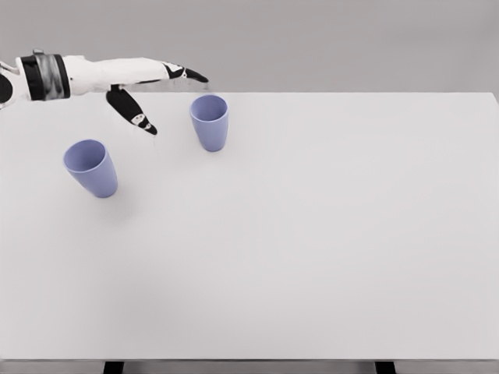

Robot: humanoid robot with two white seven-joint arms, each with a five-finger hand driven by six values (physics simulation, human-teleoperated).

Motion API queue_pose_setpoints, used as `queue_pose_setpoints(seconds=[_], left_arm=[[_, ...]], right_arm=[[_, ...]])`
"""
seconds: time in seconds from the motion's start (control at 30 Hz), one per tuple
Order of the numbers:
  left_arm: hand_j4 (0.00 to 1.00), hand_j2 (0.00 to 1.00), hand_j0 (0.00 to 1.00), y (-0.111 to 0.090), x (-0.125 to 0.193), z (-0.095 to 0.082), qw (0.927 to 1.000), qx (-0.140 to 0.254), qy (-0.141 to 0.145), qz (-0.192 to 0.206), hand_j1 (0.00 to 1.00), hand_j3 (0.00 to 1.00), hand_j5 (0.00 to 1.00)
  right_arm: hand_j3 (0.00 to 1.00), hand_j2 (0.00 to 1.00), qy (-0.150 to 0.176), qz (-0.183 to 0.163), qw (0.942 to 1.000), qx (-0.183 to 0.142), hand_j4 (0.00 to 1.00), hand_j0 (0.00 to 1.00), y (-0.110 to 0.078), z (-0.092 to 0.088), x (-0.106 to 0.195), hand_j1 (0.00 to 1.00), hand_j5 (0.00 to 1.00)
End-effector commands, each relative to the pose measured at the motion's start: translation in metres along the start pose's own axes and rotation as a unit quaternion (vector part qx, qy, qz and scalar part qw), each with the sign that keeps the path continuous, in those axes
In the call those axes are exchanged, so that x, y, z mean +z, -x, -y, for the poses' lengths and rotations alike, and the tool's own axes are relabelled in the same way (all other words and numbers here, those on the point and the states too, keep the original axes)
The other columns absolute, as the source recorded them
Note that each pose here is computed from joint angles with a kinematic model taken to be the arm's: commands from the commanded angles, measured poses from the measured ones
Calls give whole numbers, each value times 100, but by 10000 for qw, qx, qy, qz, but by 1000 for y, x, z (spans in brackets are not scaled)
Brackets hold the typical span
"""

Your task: Place the right cup on the left cup with left arm

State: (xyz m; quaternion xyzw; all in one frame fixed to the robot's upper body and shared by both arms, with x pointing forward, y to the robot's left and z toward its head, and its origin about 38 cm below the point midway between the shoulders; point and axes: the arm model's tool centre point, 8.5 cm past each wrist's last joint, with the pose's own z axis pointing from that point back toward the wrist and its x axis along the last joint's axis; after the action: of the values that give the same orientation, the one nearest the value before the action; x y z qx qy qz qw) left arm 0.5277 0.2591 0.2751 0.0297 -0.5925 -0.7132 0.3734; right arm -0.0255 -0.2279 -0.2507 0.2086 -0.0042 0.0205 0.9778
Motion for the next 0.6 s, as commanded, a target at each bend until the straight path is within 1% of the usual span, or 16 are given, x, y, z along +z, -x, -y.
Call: queue_pose_setpoints(seconds=[0.0,0.03,0.17,0.2,0.23,0.4,0.43,0.47,0.53,0.57], left_arm=[[100,100,100,15,-15,0,9996,180,-90,-221,100,100,100],[100,100,100,13,-29,3,9997,64,57,-248,100,100,100],[100,100,100,0,-60,9,9998,44,210,-53,100,100,100],[100,100,100,-3,-69,12,9996,-36,293,-43,100,100,100],[100,100,100,0,-71,12,9994,-80,317,-126,100,100,100],[100,100,100,3,-70,10,9995,-68,253,-183,100,100,100],[100,100,100,2,-74,12,9994,-97,283,-187,100,100,100],[100,100,100,2,-75,12,9990,-180,335,-217,100,100,100],[100,100,100,1,-70,-1,9983,-443,225,-291,100,100,100],[100,100,100,1,-69,-4,9980,-527,147,-329,100,100,100]], right_arm=[[100,100,-3,-1,10000,5,100,100,0,0,0,100,100],[100,100,-3,-1,10000,5,100,100,0,0,0,100,100],[100,100,-3,-1,10000,5,100,100,0,0,0,100,100],[100,100,-3,-1,10000,5,100,100,0,0,0,100,100],[100,100,-2,2,10000,-2,100,100,0,0,0,100,100],[100,100,-3,-1,10000,5,100,100,0,0,0,100,100],[100,100,-3,-1,10000,5,100,100,0,0,0,100,100],[100,100,-3,-1,10000,5,100,100,0,0,0,100,100],[100,100,-3,-1,10000,5,100,100,0,0,0,100,100],[100,100,-3,-1,10000,5,100,100,0,0,0,100,100]])
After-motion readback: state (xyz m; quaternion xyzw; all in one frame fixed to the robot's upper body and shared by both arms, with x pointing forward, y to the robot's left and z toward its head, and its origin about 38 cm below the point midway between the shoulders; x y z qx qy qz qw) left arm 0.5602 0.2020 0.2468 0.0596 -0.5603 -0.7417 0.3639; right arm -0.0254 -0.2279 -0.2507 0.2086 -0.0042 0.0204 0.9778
